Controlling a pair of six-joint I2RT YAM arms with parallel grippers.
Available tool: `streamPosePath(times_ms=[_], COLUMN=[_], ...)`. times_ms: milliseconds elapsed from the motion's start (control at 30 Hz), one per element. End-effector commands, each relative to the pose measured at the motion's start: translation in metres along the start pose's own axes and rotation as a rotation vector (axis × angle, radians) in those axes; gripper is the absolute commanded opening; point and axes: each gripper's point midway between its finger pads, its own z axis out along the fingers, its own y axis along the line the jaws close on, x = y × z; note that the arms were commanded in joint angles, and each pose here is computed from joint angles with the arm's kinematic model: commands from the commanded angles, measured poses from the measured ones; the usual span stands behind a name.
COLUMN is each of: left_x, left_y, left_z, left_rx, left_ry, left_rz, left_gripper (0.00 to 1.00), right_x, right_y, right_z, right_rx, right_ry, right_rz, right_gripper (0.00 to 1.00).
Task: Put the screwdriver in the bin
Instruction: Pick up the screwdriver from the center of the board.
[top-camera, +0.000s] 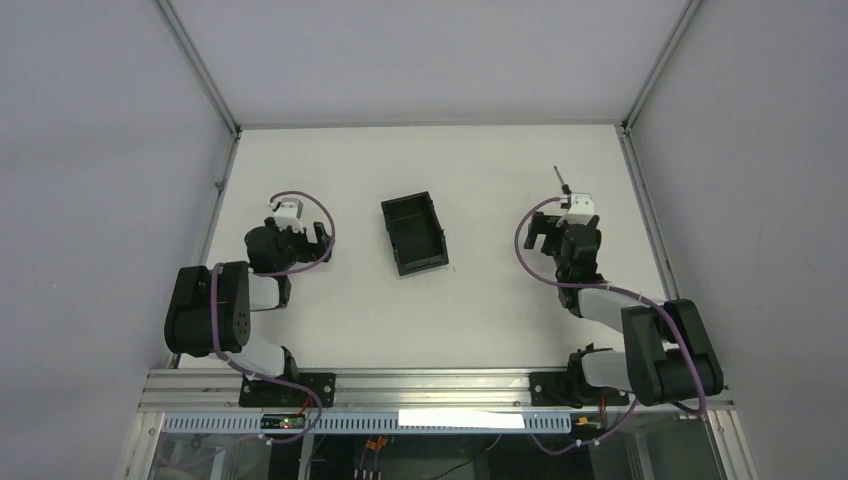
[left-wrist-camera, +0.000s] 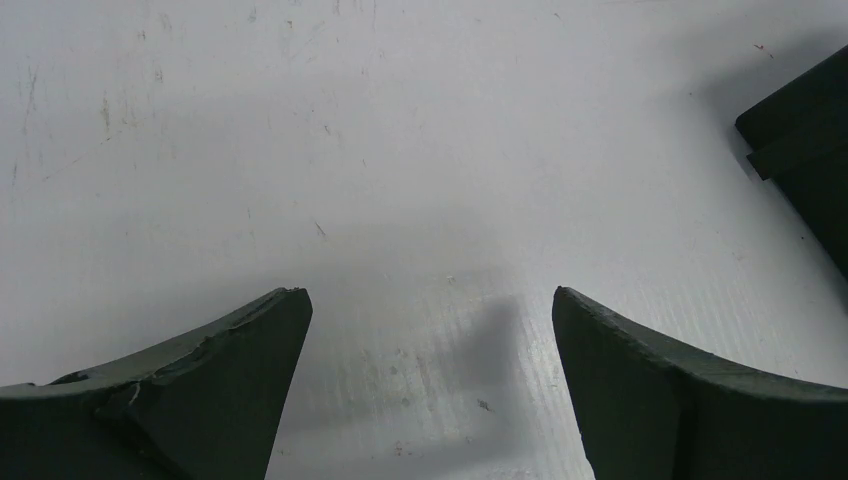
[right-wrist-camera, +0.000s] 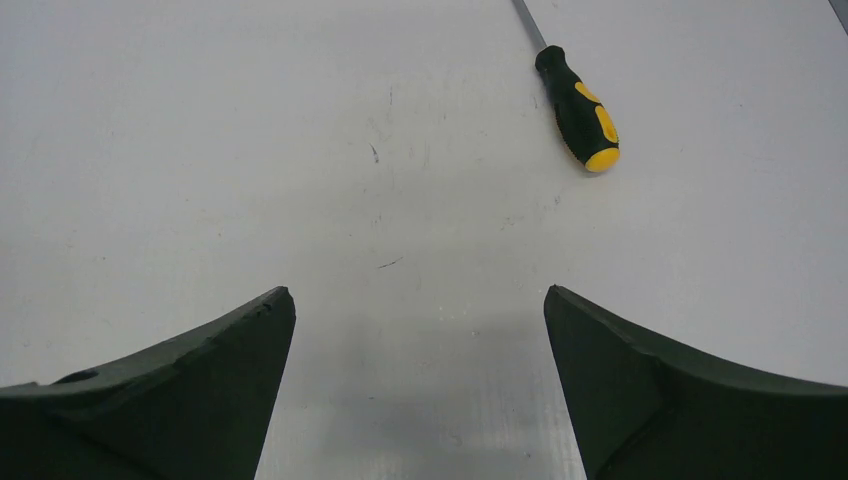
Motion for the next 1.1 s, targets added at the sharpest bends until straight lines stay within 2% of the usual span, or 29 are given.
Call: streamPosePath(times_ms=[0, 300, 667, 833, 1067], left_x=[-0.021, -0.021, -0.021, -0.021, -0.021], left_y=[0.0, 0.0, 0.0, 0.001, 0.0], left_z=[0.003, 0.003, 0.003, 0.003, 0.003], left_rx=[0.008, 0.008, 0.007, 0.006, 0.007], left_ry=[-0.061, -0.061, -0.061, -0.062, -0.06], left_rz=[0.032, 0.032, 0.032, 0.032, 0.032], left_gripper=[0.99, 0.99, 0.99, 0.99, 0.99], right_x=[-0.019, -0.016, -0.03, -0.058, -0.124], right_y=[0.006, 0.005, -0.001, 0.006, 0.011], right_z=[0.004, 0.008, -0.004, -0.012, -0.033], right_rx=[-0.018, -0.003, 0.019, -0.009, -0.022], right_ry=[-0.054, -0.025, -0.056, -0.039, -0.083], right_rz=[-0.004, -0.002, -0.011, -0.018, -0.039], right_gripper=[0.99, 0.99, 0.99, 0.99, 0.99])
